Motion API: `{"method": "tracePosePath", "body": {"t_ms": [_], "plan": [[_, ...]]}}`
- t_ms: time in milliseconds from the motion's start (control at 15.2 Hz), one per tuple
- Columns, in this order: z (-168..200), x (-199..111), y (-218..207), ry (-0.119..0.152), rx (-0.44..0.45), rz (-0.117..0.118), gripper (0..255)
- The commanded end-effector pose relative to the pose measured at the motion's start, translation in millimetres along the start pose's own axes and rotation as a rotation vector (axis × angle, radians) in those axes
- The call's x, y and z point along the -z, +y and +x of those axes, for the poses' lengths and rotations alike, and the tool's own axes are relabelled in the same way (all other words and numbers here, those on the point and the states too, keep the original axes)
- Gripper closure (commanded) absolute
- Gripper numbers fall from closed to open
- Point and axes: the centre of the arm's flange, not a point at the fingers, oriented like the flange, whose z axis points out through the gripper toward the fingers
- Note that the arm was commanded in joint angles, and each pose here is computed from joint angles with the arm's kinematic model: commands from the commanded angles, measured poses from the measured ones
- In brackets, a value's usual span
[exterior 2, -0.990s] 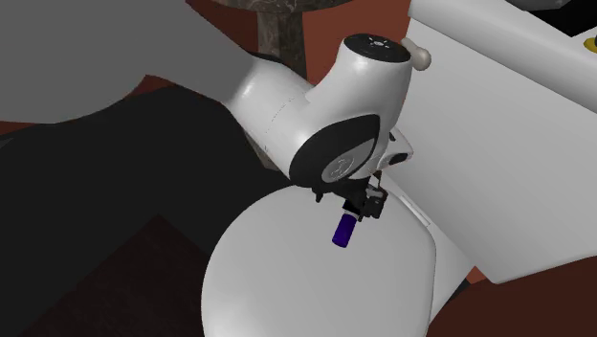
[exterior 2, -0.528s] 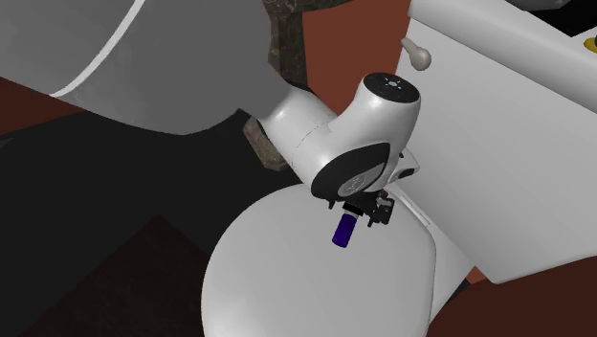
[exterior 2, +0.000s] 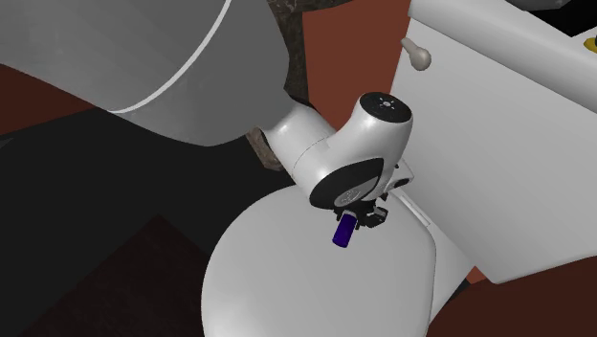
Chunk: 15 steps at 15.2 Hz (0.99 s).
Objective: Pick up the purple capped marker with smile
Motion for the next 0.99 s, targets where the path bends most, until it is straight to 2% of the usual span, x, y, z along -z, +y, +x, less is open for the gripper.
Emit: {"method": "tracePosePath", "body": {"t_ms": [0, 462, 924], "plan": [[0.0, -0.3, 0.0, 0.0, 0.0, 0.0, 255], [0.1, -1.0, -0.4, 0.0, 0.0, 0.0, 255], [0.3, 36.0, 0.5, 0.0, 0.0, 0.0, 255]]}}
